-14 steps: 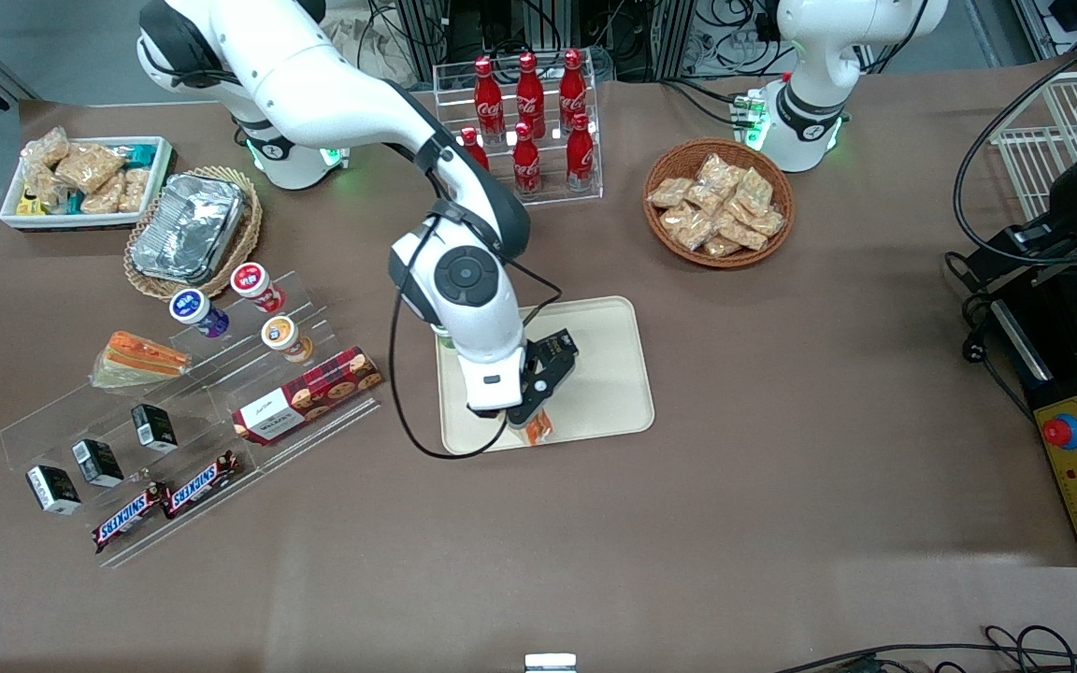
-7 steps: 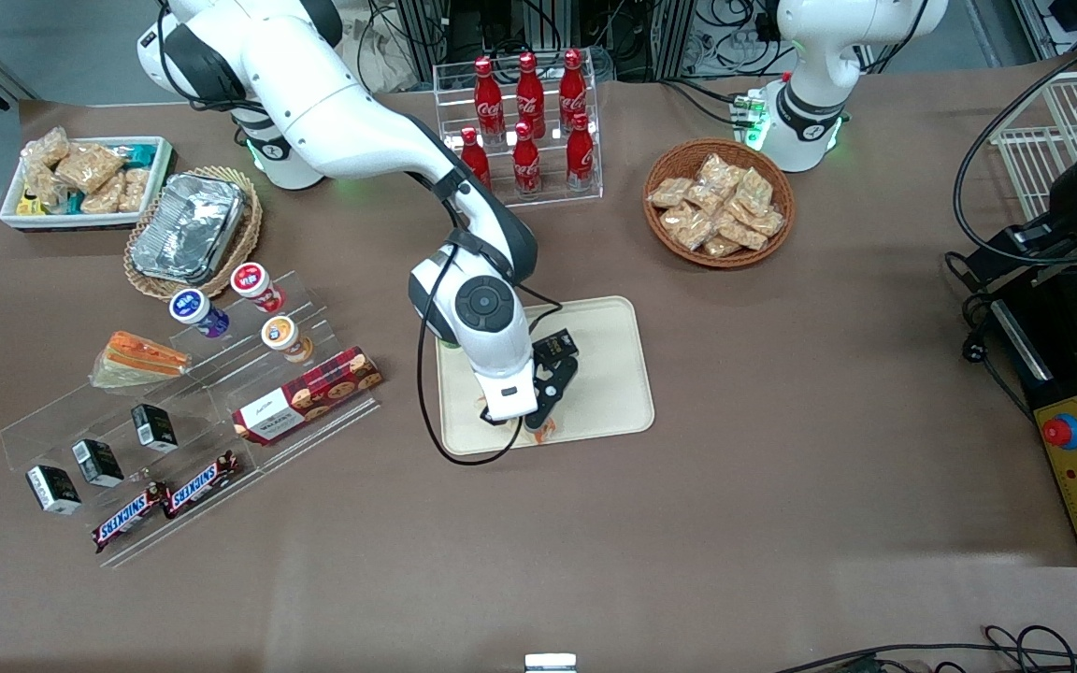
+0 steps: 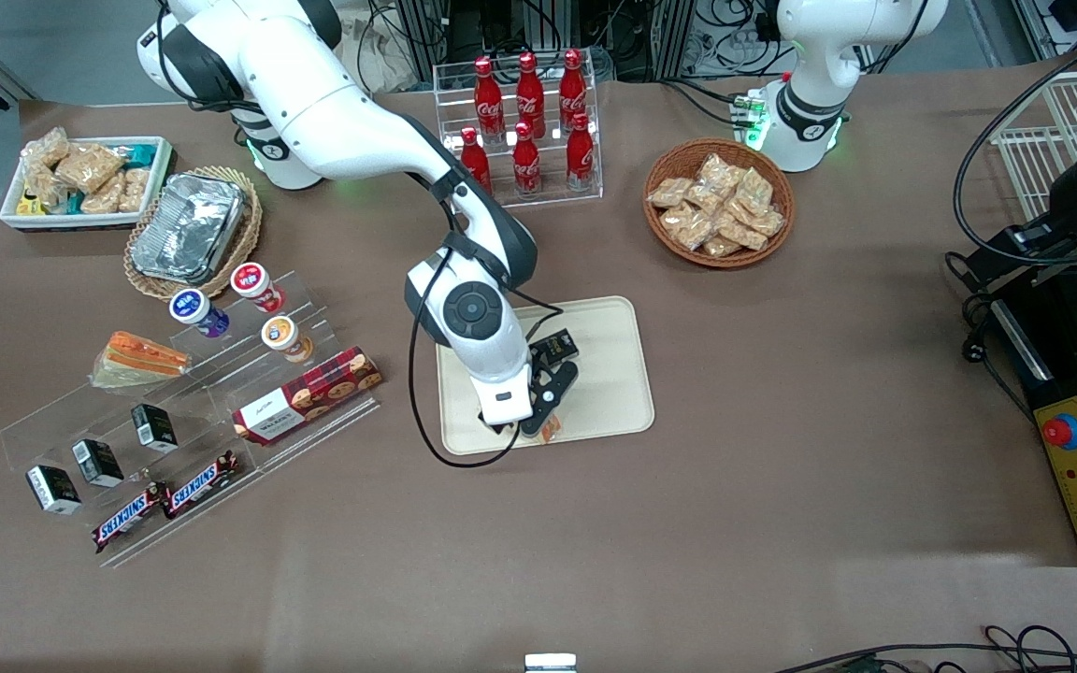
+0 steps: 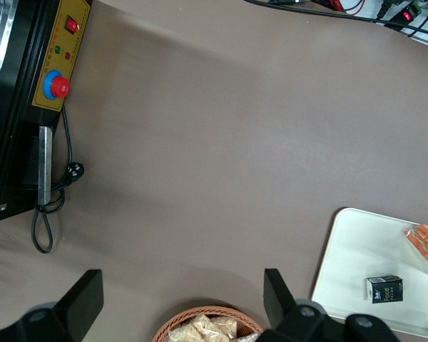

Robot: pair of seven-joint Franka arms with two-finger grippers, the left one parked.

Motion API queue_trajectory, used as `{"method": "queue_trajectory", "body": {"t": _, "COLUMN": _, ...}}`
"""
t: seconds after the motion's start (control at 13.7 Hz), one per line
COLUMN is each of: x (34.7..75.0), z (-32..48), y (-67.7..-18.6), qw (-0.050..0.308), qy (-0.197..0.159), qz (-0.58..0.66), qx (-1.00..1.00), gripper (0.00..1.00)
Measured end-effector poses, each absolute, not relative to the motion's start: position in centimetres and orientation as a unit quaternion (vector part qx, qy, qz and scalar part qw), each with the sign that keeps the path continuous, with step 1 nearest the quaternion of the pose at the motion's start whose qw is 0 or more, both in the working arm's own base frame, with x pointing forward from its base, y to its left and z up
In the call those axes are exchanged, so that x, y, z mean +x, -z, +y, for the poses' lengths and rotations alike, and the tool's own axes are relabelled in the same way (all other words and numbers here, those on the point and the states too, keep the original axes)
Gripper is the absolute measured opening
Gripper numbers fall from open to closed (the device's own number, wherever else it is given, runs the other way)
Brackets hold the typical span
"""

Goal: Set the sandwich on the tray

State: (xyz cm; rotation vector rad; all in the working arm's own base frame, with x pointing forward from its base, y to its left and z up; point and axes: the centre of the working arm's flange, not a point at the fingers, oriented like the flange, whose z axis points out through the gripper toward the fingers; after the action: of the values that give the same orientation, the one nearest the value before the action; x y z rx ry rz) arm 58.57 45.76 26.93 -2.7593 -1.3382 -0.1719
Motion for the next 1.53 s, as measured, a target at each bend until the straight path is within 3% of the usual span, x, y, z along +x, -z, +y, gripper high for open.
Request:
{"method": "queue_trajectory", "body": {"t": 0.07, "x": 59.3, "z": 45.1, "y": -28.3, "qw": 0.036, "qy": 0.064, "qz": -0.425, "qx": -0.902, "gripper": 1.00}}
{"method": "queue_trajectory", "body": {"t": 0.44, "x": 64.4, "z": 36.1, "y": -36.4, "qw": 0.045, "qy": 0.078, "qz": -0.281, "qx": -0.955, "gripper": 1.00}}
{"method": "queue_trajectory", "body": {"t": 0.8, "x": 66.5, "z": 26.9, "y": -44.9, "qw": 0.042, "qy": 0.089, "qz": -0.203, "qx": -0.974, "gripper": 1.00}}
{"method": "queue_trajectory", "body": {"t": 1.17, "x": 65.5, "z": 14.8, "y": -52.3, "qw": 0.020, "qy": 0.035, "qz": -0.088, "qx": -0.995, "gripper": 1.00}}
{"method": "queue_trajectory", "body": {"t": 1.53, "x": 64.2, "z": 7.0, "y": -54.9, "qw": 0.006, "qy": 0.003, "qz": -0.018, "qx": -1.000, "gripper": 1.00}}
